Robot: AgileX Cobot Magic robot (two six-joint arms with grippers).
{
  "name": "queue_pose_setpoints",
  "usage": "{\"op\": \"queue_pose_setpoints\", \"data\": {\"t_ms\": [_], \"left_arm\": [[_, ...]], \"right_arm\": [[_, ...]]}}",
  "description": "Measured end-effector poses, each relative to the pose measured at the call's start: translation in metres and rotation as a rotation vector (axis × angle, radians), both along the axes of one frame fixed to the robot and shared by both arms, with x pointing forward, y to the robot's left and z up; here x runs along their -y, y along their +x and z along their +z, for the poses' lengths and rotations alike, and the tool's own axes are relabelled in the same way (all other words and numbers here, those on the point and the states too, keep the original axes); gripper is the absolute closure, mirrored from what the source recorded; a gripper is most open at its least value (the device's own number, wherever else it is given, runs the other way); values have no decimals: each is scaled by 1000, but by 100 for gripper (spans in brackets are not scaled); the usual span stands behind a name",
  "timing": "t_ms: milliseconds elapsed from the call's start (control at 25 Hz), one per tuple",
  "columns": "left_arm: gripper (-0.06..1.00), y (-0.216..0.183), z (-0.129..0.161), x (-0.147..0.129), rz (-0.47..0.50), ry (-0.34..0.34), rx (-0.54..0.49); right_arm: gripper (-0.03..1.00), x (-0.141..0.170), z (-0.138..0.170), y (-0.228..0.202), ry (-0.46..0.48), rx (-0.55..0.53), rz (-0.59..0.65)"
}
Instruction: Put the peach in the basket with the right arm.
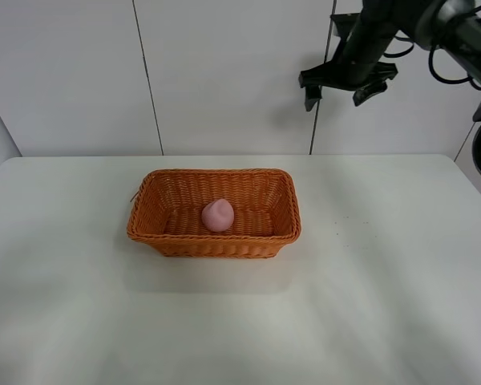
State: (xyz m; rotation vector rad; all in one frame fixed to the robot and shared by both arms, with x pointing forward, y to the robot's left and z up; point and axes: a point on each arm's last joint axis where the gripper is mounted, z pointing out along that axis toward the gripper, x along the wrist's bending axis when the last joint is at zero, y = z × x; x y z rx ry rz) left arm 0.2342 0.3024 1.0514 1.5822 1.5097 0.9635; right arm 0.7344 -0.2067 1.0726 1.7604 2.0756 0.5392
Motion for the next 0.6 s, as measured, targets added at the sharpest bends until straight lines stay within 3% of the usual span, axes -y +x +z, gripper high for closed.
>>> {"op": "queue_pose_setpoints", "data": {"t_ms": [240,600], "left_arm": [[-4,0,0,0,0,0,0],[-4,0,0,0,0,0,0]], "right_arm": [[27,66,-1,8,8,-2,-131],[27,66,-4,5,28,-27,-126]]}}
